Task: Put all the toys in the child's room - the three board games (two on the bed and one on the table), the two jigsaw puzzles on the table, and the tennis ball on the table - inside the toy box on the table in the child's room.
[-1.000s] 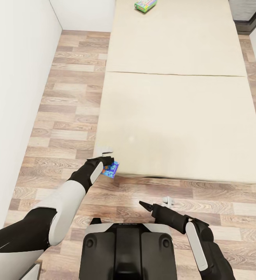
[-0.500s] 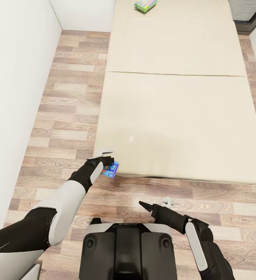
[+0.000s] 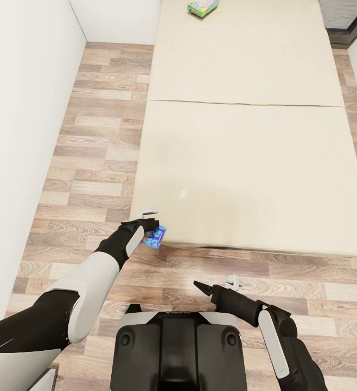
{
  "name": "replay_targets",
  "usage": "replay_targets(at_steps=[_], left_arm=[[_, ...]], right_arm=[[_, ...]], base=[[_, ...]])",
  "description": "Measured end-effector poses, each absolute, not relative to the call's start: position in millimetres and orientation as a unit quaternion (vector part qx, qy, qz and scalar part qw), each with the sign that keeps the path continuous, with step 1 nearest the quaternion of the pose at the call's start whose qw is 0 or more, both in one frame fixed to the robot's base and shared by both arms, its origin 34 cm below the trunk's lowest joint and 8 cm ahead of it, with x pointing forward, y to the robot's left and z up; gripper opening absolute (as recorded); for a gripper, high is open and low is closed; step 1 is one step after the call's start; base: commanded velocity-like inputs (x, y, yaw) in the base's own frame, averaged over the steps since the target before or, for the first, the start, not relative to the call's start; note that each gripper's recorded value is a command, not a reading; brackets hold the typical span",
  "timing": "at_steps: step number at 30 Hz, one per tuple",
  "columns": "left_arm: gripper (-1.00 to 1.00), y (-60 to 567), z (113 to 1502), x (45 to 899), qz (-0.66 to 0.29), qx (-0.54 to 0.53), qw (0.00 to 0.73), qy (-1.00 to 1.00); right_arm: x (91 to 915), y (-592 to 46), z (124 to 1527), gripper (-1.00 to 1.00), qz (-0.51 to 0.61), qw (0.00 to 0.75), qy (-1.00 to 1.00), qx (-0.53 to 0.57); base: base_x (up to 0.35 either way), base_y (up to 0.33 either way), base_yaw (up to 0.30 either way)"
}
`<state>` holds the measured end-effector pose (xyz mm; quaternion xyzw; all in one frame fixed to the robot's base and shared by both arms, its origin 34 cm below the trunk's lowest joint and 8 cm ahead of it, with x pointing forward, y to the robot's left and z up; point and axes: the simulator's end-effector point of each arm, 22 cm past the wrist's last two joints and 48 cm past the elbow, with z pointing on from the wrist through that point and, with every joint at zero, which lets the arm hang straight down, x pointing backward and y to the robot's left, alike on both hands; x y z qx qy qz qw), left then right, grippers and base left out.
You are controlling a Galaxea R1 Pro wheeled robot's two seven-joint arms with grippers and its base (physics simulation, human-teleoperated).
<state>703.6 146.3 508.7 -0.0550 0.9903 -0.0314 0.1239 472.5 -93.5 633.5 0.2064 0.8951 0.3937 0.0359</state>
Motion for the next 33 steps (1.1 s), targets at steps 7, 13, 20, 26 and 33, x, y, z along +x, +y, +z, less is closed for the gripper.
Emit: replay_targets(at_steps=[7,13,20,26,33], left_arm=[[1.0,146,508,703,-0.031,-0.055,0.124,0.99],[1.0,146,508,703,-0.031,-0.054,0.124,0.99],[1.0,146,509,703,-0.031,-0.054,0.124,0.99],[1.0,147,510,707,-0.031,-0.055,0.129,0.99],[1.0,147,511,709,-0.031,-0.057,0.131,0.989]], right_arm=[[473,-94,633,1.0,0.393,0.036,0.895,0.207],[473,-94,633,1.0,0.393,0.036,0.895,0.207],[474,-95,632,1.0,0.391,0.042,0.896,0.206],[464,-93,626,1.0,0.39,0.031,0.896,0.211],[463,-94,624,1.0,0.388,0.033,0.896,0.212]], base=[[-0.089,0.0,0.0],[-0.017,0.0,0.0],[-0.002,0.0,0.0],[0.0,0.0,0.0],[0.0,0.0,0.0]])
